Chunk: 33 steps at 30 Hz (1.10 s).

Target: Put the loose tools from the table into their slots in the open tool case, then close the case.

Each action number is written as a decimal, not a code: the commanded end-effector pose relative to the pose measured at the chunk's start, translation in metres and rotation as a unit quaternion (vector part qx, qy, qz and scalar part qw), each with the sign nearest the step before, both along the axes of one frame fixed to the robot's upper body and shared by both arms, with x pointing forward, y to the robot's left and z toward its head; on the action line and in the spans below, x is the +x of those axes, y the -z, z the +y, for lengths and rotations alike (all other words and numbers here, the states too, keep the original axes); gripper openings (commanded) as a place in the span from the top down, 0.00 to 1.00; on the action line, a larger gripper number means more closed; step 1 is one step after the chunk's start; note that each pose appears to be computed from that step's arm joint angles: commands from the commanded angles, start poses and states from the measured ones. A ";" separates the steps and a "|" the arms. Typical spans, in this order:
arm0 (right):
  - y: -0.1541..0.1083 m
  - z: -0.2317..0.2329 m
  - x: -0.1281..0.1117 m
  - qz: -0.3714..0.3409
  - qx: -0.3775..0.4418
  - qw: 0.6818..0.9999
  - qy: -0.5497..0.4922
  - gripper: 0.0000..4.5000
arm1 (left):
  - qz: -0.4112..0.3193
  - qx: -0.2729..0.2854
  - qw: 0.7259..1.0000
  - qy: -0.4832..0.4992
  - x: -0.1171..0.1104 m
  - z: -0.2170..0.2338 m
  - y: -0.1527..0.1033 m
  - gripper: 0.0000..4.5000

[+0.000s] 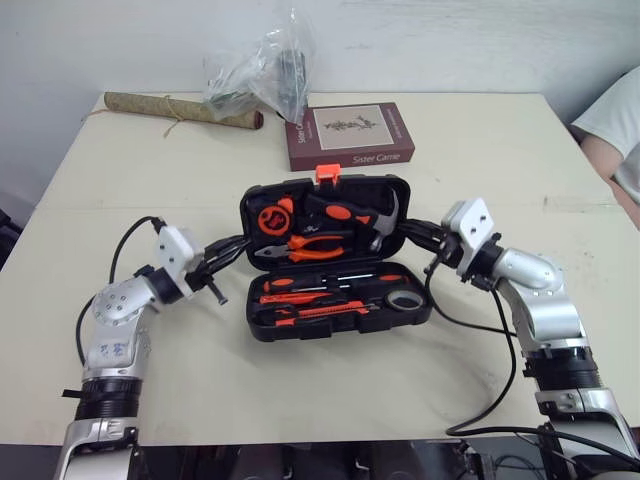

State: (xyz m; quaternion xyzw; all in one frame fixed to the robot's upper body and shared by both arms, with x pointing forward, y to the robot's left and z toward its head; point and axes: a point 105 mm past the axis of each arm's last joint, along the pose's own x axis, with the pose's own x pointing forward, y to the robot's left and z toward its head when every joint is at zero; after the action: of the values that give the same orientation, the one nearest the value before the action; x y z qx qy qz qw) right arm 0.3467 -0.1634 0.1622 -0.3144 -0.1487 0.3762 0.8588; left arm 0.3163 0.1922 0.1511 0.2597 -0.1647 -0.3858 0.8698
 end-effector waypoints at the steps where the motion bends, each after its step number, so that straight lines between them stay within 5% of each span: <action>1: 0.027 -0.016 -0.014 -0.052 -0.105 0.993 -0.003 1.00 | -0.052 0.069 0.996 -0.006 -0.012 0.007 0.007 1.00; 8: 0.046 -0.033 -0.030 -0.116 -0.162 0.980 0.013 1.00 | -0.065 0.147 0.987 0.029 -0.040 0.003 0.027 1.00; 15: 0.052 -0.049 -0.052 -0.115 -0.195 0.974 0.000 0.30 | -0.040 0.199 0.979 0.009 -0.062 0.037 0.026 0.36; 23: 0.058 -0.079 -0.078 0.005 -0.167 0.986 0.004 0.30 | 0.043 0.112 0.991 -0.055 -0.063 0.069 0.017 0.36; 26: 0.058 -0.081 -0.094 0.097 -0.114 0.989 -0.008 0.49 | 0.047 0.079 0.994 -0.058 -0.051 0.064 0.006 0.35; 31: 0.071 -0.064 -0.131 0.255 -0.091 0.959 -0.079 1.00 | 0.053 0.044 0.997 -0.041 -0.027 0.043 -0.009 0.73; 33: 0.074 -0.053 -0.142 0.292 -0.094 0.947 -0.101 1.00 | 0.058 0.029 0.997 -0.034 -0.016 0.032 -0.015 0.94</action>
State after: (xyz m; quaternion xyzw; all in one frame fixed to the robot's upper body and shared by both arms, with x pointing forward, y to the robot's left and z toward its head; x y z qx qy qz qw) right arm 0.2085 -0.2267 0.0802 -0.2661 0.1150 0.5287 0.7977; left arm 0.2975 0.2311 0.1592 0.2773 -0.0859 -0.3719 0.8817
